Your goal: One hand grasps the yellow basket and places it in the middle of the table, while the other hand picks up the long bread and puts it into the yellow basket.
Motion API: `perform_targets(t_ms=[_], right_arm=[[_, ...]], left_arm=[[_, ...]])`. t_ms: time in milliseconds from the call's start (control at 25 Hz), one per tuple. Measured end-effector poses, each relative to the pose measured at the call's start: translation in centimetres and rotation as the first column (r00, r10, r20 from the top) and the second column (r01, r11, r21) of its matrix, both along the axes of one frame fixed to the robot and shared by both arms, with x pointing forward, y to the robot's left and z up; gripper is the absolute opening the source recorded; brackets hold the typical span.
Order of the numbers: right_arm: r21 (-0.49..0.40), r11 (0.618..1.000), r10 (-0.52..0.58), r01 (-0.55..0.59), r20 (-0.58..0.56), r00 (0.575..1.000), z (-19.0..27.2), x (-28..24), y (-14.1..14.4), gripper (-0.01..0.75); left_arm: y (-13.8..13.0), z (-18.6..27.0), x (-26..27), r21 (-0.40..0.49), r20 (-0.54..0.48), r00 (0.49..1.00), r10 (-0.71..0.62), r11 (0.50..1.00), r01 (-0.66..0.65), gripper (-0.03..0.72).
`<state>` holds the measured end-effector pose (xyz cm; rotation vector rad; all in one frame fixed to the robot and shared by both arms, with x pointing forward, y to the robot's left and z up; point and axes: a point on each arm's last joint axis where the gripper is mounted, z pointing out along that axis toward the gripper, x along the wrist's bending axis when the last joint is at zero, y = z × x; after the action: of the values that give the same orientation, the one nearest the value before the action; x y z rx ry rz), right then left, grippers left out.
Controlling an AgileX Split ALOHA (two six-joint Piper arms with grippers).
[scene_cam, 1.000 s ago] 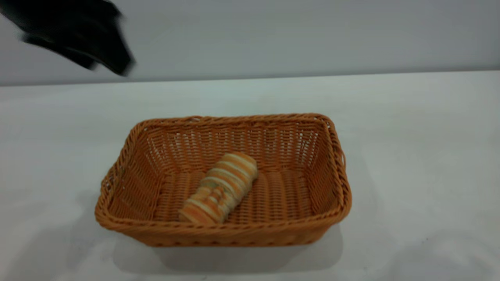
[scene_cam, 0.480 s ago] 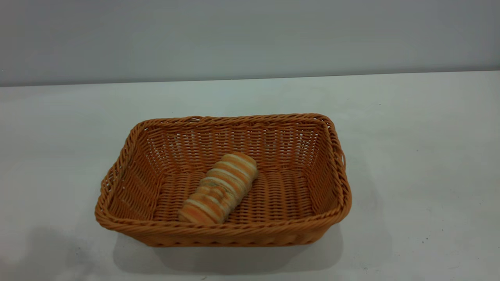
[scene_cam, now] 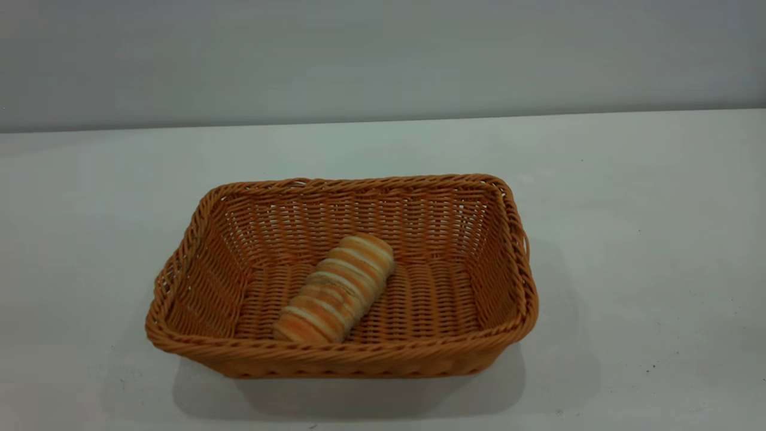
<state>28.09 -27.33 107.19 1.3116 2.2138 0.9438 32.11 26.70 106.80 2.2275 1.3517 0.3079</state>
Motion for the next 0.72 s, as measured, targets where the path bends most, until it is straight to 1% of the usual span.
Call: perform_targets(t_ms=[120, 280, 360, 600, 720], right_arm=[[-0.011, 0.999, -0.046, 0.046, -0.009, 0.999, -1.4, -0.4, -0.5, 0.587], [-0.018, 0.998, -0.059, 0.059, -0.024, 0.998, -3.0, -1.1, -0.9, 0.579], [-0.012, 0.998, -0.061, 0.06, -0.007, 0.998, -3.1, -1.5, -1.1, 0.569], [0.023, 0.998, -0.064, 0.062, 0.068, 0.996, -2.9, -2.6, -1.6, 0.529], [0.035, 0.997, -0.066, 0.063, 0.09, 0.994, -3.0, -3.1, -1.8, 0.506]], left_arm=[[0.3, -0.7, -2.3, -0.01, 0.05, 0.999, 0.0, 1.0, 0.0, 0.544], [0.7, -1.1, -4.6, -0.034, 0.137, 0.991, 0.015, 0.999, -0.01, 0.544], [0.8, -1.4, -5.5, -0.041, 0.169, 0.986, 0.017, 0.999, -0.01, 0.544], [1.0, -1.5, -6.8, -0.05, 0.226, 0.974, 0.017, 0.999, -0.005, 0.544], [1.0, -1.8, -7.0, -0.051, 0.206, 0.978, 0.018, 0.999, -0.008, 0.544]])
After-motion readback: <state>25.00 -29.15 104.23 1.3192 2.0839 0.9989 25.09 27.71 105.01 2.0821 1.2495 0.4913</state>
